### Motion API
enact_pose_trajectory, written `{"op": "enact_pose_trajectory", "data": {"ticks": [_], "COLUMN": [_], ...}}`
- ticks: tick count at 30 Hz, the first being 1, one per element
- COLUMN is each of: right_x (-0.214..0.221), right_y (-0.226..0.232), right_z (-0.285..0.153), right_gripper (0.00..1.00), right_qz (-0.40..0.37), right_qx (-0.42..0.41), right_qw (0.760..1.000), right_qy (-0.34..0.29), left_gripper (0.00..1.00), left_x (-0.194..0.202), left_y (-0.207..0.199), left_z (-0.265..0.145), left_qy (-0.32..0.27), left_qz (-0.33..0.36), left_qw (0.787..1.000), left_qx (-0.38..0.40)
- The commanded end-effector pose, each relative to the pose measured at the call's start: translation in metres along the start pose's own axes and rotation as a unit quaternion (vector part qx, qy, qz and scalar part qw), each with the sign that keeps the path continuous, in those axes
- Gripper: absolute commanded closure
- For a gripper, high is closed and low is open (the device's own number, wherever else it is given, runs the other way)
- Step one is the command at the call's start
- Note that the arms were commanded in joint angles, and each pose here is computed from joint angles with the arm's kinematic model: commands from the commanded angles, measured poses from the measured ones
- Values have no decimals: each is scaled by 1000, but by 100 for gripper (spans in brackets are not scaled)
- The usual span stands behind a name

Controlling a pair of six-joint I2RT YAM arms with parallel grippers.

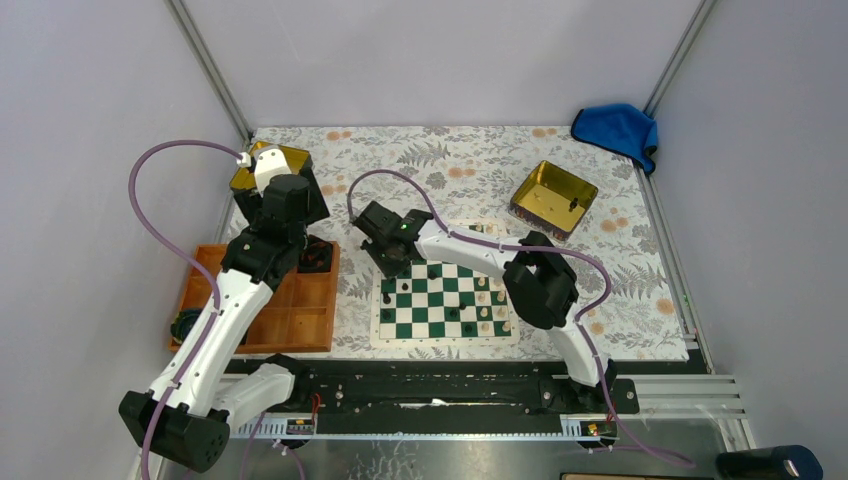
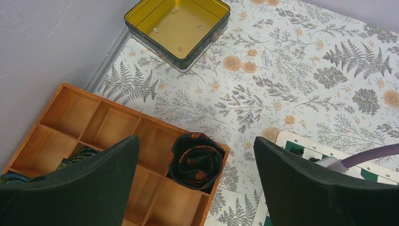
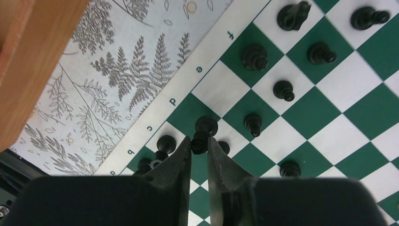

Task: Set up the chess pieces on the board
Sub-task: Move the chess piece to the chessboard.

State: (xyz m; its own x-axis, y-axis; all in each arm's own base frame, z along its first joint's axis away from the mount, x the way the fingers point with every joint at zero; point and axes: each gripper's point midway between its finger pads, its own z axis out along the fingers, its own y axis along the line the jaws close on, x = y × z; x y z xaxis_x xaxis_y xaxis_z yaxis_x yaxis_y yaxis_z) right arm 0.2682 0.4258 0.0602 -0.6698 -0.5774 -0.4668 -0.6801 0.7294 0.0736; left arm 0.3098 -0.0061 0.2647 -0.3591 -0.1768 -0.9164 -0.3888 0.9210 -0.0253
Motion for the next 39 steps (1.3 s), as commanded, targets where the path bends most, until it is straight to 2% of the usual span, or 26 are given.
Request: {"op": "enact_pose_trajectory", "data": {"ticks": [1,39], "right_x": [-11,-21], "right_y": [9,27], "right_z": [-29,-20], "right_gripper": [100,100], "right_qz": [18,14], "right_qx": [-32,-60], "right_qw": [999,998], "right_qy": [-24,-21], "left_gripper": [1,1], "left_x": [-18,-14], "left_y": [-5,-5], "left_z": [-2,-2], "left_qy": [-28,-24], "left_qz": [-11,-13], "left_qw": [1000,1000], "left_qx": [6,12]}}
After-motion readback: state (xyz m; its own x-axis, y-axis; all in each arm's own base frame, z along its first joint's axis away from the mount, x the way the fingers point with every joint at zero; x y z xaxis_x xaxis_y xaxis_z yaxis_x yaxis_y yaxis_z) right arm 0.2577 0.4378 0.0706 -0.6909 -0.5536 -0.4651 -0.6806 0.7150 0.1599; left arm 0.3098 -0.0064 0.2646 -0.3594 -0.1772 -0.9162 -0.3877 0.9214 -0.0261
